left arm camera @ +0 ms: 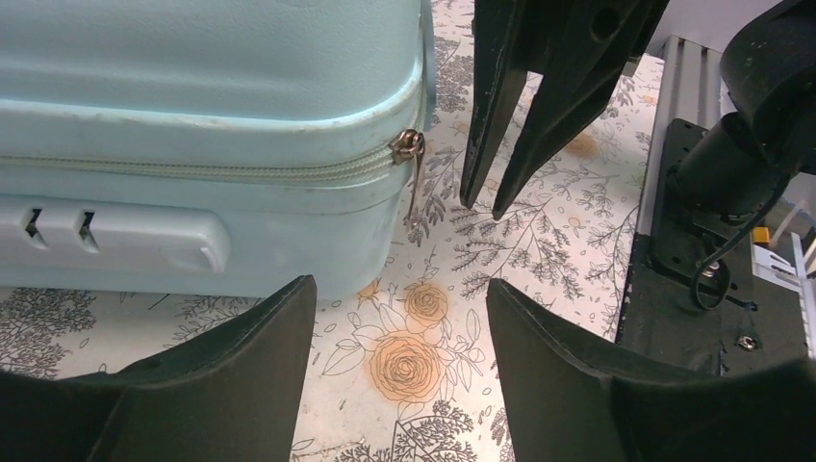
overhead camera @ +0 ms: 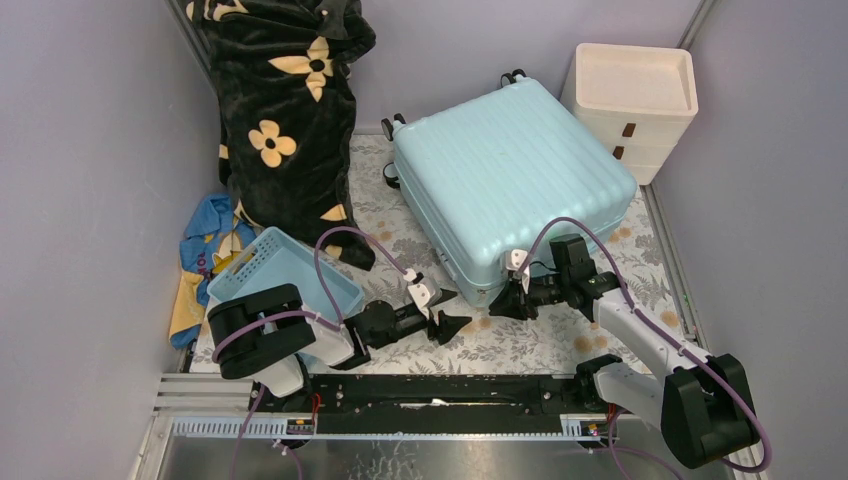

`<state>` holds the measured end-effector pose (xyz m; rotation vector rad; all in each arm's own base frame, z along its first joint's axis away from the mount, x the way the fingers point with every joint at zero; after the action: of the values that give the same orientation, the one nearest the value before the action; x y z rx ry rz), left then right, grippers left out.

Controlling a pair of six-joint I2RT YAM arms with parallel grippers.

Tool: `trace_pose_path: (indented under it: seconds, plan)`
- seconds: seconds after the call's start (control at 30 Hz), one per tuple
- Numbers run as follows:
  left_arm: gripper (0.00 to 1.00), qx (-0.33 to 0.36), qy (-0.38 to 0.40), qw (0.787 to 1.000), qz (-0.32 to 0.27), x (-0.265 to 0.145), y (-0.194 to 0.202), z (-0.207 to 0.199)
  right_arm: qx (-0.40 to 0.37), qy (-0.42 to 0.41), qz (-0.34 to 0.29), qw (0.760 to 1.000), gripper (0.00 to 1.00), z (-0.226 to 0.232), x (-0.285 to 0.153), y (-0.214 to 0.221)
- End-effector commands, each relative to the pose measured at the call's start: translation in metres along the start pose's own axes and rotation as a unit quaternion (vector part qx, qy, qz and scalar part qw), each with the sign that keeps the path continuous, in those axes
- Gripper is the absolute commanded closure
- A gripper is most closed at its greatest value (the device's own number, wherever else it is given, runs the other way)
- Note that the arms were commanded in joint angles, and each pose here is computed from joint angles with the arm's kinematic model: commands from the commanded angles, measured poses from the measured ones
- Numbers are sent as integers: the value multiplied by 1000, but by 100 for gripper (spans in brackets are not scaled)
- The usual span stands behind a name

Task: Open, take out, and arrange the luggage
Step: Unzip the luggage at the center of the board.

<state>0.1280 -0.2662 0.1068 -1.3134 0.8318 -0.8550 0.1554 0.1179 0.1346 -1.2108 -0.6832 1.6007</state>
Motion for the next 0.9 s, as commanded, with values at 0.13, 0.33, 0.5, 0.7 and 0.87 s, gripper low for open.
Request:
trace_pose_path:
  seconds: [0.13,0.33,0.5,0.7,0.87]
  plan:
    - [28,37,-32,997,-55,12,-21,6,-15,3,58,998,75,11,-17,-24]
    - [28,49,-21,997,-57,12,-25,5,-52,26,160,985,73,45,-54,-29]
    - [28,71,-24,996,-57,4,-26,5,-86,64,113,988,75,42,-48,-27]
    - [28,93,-27,994,-48,-4,-26,4,-153,127,20,980,84,34,-27,-18]
    - [28,94,-22,994,-44,-4,-21,2,-190,156,-2,969,99,19,-13,-15]
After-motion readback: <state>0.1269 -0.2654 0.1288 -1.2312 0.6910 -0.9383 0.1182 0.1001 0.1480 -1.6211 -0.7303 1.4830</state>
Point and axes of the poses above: each gripper's point midway between its finger pads, its own x axis out along the fingers, its own z axis along the line the jaws close on, y = z × x, the point moved 9 cm from there along -x, back along the fingers, and after that the axes turned 14 degrees about x, right-handed, at the moved point
